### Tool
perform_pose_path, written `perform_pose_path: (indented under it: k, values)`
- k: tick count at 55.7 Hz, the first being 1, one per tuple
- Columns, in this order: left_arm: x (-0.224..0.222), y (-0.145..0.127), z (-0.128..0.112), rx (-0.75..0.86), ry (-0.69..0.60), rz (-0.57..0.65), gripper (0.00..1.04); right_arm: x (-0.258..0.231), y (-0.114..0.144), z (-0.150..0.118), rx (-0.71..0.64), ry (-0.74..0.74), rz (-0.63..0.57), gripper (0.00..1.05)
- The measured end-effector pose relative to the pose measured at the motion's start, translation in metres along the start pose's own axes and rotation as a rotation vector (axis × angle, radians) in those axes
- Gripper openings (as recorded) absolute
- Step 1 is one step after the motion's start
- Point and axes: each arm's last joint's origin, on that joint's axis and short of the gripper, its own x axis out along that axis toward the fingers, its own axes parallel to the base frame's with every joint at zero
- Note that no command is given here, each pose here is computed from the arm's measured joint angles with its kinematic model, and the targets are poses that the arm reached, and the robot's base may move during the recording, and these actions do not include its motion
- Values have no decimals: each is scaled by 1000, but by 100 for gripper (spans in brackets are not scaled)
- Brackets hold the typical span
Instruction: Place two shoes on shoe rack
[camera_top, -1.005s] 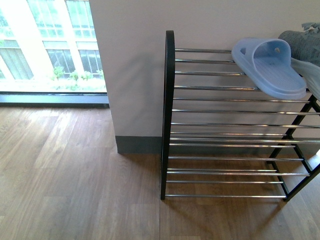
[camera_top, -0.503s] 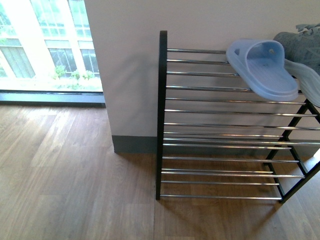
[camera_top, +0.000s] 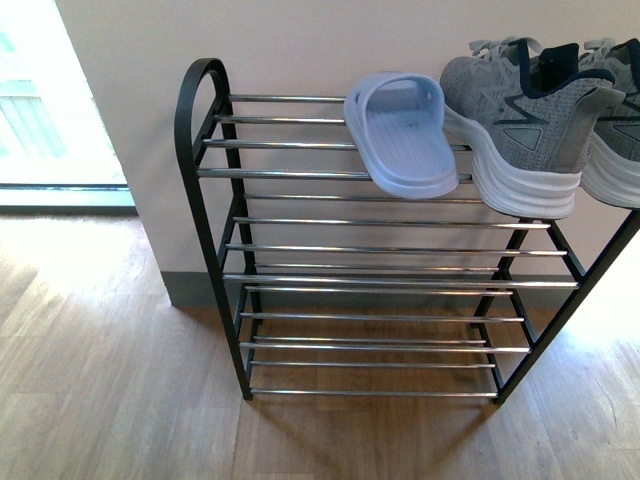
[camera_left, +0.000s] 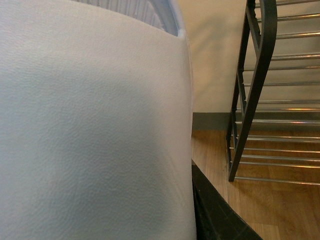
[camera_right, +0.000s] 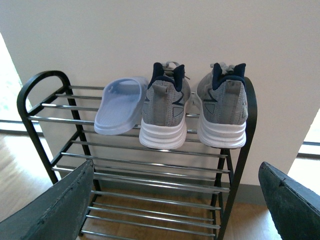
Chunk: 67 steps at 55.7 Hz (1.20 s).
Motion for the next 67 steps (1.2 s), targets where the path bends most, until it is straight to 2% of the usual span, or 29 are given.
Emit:
perform_pose_path:
  k: [15,20,27,39,53,67]
  values:
    - [1,-1,1,-33,-13,-20,2,0,0,0,0,0,0,96]
    - [15,-7,14,-158,-61,-102,2,0,0,0,0,0,1,96]
    - [51,-22,45,-218,-16,-176,2,0,0,0,0,0,1,96]
    - [107,-55,88,-243,51,-256,2,0,0,0,0,0,1,96]
    - [151,-96,127,-275,84,-337,2,0,0,0,0,0,1,96]
    - [192,-131,156,-326,116,-409,2,0,0,0,0,0,0,96]
